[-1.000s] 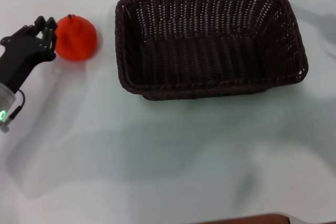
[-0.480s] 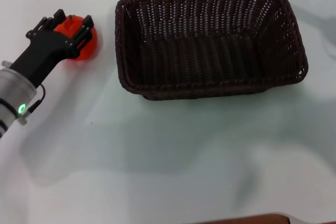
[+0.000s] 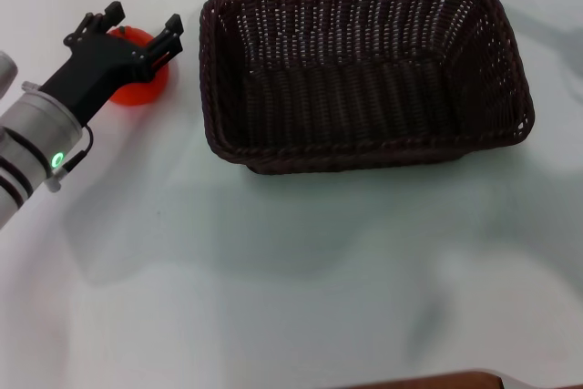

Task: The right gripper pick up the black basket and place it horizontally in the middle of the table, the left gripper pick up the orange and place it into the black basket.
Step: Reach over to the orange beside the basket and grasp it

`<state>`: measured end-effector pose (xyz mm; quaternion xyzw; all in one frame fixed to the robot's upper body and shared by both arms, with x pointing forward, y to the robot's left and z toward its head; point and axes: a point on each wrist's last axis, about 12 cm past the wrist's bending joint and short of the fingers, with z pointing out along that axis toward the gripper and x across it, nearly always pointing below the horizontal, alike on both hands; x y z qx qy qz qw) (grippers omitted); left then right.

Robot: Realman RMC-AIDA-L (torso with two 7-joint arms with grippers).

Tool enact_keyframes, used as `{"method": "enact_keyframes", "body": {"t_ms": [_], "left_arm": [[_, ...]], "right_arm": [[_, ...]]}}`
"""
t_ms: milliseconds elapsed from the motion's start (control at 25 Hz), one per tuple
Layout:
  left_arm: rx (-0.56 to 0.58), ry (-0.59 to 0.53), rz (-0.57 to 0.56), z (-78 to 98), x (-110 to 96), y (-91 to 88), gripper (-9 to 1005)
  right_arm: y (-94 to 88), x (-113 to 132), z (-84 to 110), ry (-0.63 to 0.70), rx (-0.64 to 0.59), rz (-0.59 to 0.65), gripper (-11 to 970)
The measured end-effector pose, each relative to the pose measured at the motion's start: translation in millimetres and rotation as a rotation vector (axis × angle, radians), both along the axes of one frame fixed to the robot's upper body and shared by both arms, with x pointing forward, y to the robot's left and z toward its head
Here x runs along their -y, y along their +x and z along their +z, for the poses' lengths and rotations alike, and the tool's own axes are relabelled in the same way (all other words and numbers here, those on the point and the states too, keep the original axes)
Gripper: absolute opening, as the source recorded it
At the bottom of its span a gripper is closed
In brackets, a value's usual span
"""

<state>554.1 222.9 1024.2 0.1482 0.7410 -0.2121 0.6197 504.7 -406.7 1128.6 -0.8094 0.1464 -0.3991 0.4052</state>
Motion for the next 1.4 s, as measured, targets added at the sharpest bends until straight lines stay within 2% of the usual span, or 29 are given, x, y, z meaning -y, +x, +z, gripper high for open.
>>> {"method": "enact_keyframes", "body": {"t_ms": [40, 480, 680, 800, 1000, 1400], "left_arm": [[-0.001, 0.001, 0.0, 0.0, 0, 0.2, 897], [-0.009, -0.003, 0.044, -4.6, -12, -6.9, 709], [-0.007, -0.003, 0.044, -4.0, -12, -6.4, 502], [-0.004, 0.0, 0.043, -3.6, -12, -5.9, 261], [-0.003, 0.005, 0.038, -3.2, -12, -5.2, 40], [0.024, 0.033, -0.018, 2.1, -7, -2.8, 14]], "right_arm": [[-0.3, 0, -0.3, 0.002, 0.0, -0.002, 563], [0.6, 1, 0.4, 0.007, 0.005, -0.005, 563], [3.2, -1, 1.6, 0.011, 0.009, 0.0, 563], [4.1, -1, 1.3, 0.015, 0.008, 0.002, 563], [4.8, -2, 0.4, 0.022, 0.007, 0.002, 562], [8.8, -5, 0.2, 0.027, 0.009, 0.012, 562]]}}
